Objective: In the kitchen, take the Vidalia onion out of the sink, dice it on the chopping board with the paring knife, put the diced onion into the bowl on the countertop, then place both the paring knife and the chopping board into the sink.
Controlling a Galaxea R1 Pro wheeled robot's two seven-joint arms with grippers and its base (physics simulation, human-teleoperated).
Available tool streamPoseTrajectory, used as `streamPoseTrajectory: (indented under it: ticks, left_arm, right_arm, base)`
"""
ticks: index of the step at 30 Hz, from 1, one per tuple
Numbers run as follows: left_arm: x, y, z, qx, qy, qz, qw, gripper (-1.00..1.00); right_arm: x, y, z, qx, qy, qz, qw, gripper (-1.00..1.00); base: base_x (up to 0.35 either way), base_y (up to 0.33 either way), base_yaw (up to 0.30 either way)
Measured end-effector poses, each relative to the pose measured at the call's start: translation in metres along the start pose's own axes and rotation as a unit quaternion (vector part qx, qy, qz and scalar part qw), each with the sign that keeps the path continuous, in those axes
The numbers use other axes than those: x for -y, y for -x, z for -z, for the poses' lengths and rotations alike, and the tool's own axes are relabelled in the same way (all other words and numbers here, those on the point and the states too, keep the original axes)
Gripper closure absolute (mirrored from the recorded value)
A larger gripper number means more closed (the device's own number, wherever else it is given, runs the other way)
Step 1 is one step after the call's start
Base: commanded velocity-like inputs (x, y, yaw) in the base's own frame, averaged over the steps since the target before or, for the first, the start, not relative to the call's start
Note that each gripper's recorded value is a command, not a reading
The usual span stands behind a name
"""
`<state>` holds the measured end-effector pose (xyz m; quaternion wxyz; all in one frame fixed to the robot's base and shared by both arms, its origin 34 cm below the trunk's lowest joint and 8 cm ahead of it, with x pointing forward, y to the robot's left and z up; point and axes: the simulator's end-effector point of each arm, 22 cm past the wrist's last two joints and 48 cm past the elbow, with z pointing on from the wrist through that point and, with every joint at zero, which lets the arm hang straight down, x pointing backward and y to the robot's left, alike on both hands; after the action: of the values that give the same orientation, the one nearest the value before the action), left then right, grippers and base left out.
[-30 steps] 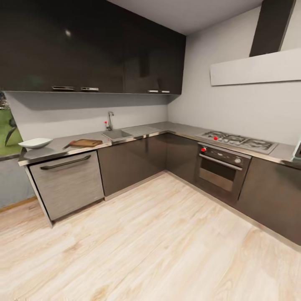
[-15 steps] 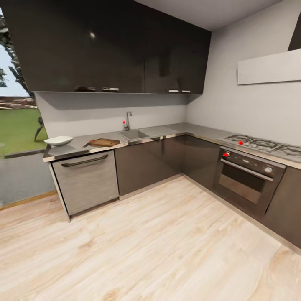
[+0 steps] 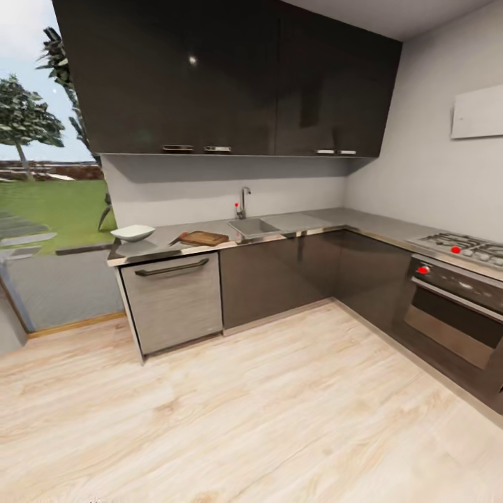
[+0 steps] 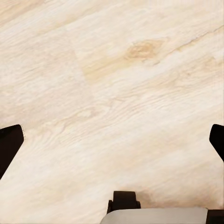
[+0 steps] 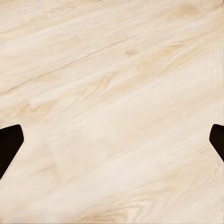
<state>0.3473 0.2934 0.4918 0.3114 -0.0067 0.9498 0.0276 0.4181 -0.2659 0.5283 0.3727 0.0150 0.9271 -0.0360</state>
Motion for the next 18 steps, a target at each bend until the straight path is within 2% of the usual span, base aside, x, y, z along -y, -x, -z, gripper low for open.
streamPoseTrajectory:
  ticks: [18]
  left_arm:
    - [-0.0001,0.0001,0.0000,0.000,0.000,0.000,1.0000,-1.00]
  right_arm:
    - [-0.0006,0.0001,0.0000,0.000,0.001,0.001,1.0000,-1.00]
  base:
    - [0.160,0.000,0.261]
